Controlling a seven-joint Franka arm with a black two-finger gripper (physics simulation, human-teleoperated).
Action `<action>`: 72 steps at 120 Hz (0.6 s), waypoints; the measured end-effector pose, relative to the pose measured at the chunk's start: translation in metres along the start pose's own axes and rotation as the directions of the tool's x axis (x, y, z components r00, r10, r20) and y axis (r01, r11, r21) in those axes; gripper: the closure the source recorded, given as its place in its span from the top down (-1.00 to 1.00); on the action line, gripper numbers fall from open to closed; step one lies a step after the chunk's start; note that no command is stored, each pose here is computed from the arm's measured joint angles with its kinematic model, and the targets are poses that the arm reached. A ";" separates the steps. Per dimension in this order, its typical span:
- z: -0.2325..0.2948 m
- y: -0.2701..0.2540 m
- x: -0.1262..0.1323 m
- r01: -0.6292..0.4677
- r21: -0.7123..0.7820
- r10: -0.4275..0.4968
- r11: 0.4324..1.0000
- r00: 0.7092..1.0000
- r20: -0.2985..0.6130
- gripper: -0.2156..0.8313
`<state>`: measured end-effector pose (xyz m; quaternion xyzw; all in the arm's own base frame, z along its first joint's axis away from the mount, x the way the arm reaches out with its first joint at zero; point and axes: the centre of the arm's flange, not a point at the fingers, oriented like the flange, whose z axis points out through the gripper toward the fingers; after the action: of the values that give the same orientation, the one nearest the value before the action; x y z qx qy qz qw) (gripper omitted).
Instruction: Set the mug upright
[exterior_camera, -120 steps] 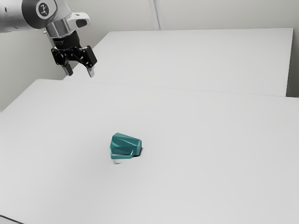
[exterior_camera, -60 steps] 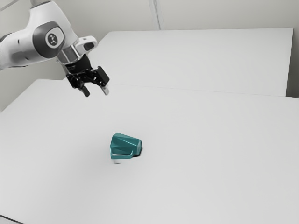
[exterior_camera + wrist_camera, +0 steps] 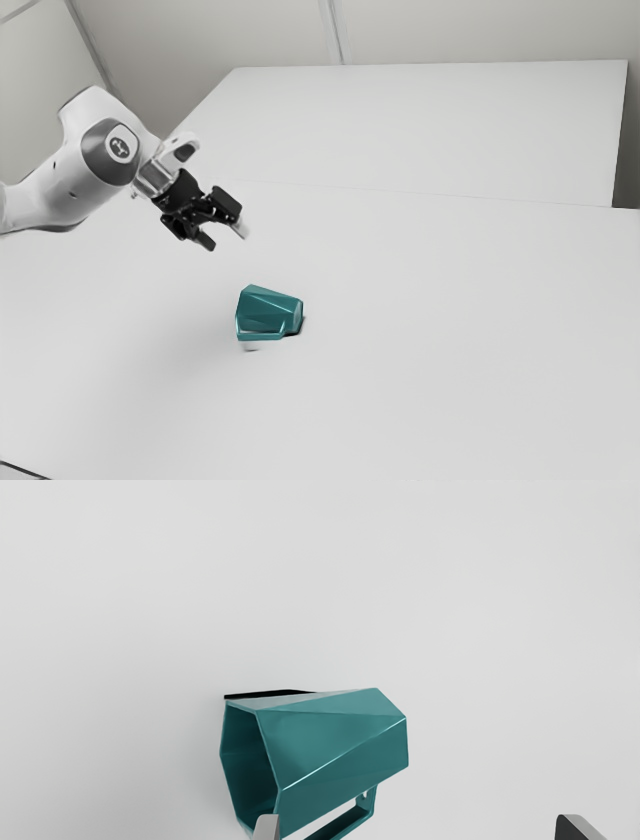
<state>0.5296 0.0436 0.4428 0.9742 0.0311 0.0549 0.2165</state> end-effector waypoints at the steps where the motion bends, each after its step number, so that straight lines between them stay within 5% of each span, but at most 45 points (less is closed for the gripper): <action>1: 0.001 -0.001 -0.001 0.001 -0.003 -0.001 1.000 1.000 -0.001 0.59; 72: 0.065 -0.057 -0.041 -0.004 -0.126 0.002 0.992 1.000 -0.011 0.59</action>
<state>0.4943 0.0640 0.3559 0.9583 0.0273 0.0625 0.2774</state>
